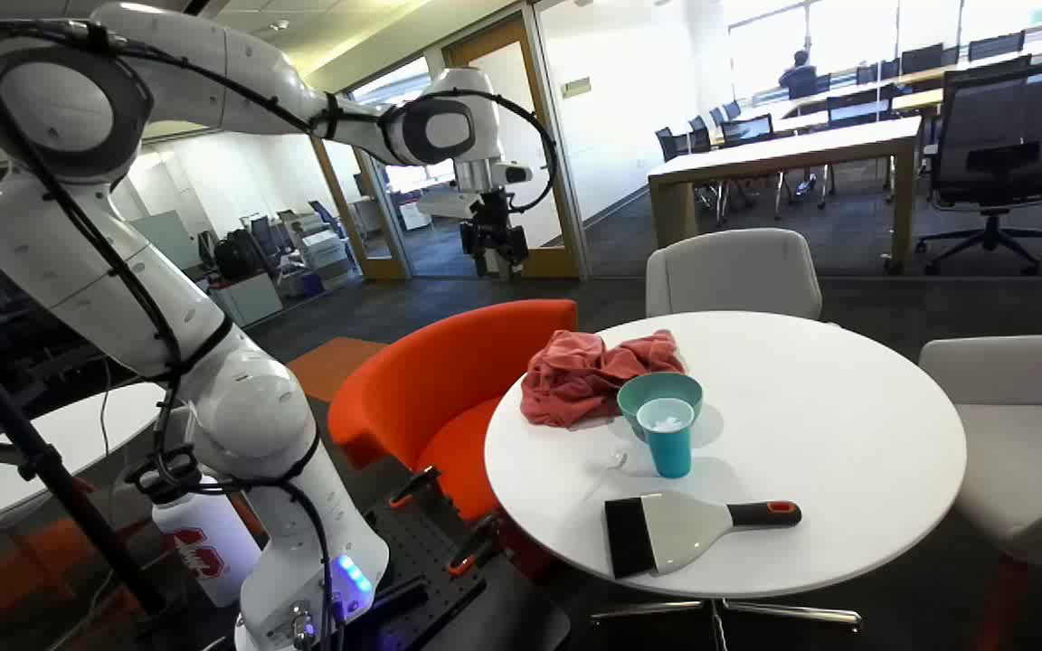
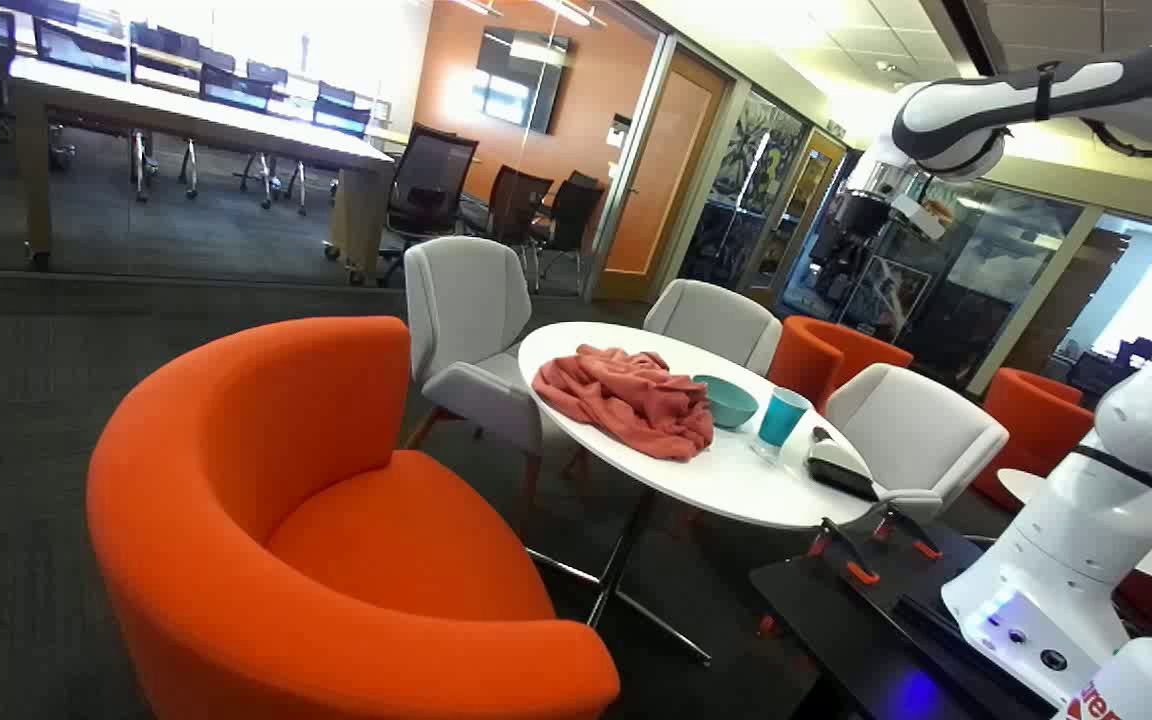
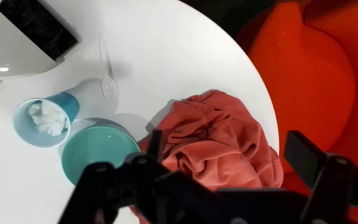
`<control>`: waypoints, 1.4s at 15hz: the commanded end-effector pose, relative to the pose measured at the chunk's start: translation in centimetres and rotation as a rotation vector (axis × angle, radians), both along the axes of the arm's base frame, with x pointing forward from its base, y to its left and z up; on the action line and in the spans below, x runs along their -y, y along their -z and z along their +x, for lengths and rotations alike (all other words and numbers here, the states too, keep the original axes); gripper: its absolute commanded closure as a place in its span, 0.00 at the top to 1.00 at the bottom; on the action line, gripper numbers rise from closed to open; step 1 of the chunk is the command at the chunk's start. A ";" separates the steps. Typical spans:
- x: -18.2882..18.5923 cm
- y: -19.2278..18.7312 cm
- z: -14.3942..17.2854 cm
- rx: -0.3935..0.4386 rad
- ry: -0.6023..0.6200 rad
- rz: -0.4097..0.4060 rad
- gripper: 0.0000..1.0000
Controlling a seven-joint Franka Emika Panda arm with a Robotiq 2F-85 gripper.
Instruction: Pour the contents in the cup into the bowl
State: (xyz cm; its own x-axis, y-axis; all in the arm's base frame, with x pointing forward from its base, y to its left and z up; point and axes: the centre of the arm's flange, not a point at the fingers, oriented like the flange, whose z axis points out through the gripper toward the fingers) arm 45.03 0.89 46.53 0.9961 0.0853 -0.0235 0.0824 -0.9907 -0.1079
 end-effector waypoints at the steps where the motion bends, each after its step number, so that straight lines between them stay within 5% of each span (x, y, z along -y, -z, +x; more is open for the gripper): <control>1: 0.0 0.0 0.0 0.000 0.000 0.000 1.00; 7: 0.8 0.1 0.2 0.007 -0.018 -0.030 1.00; 15: 10.6 2.1 1.2 0.027 -0.003 -0.214 1.00; 20: 19.9 5.5 1.5 -0.013 -0.044 -0.222 1.00; 21: 16.9 4.4 0.3 -0.003 -0.028 -0.214 1.00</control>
State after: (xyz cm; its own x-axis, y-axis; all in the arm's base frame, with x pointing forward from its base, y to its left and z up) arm 45.35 -16.15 42.05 0.9933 0.1057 -0.0475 0.1101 -0.9885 0.1040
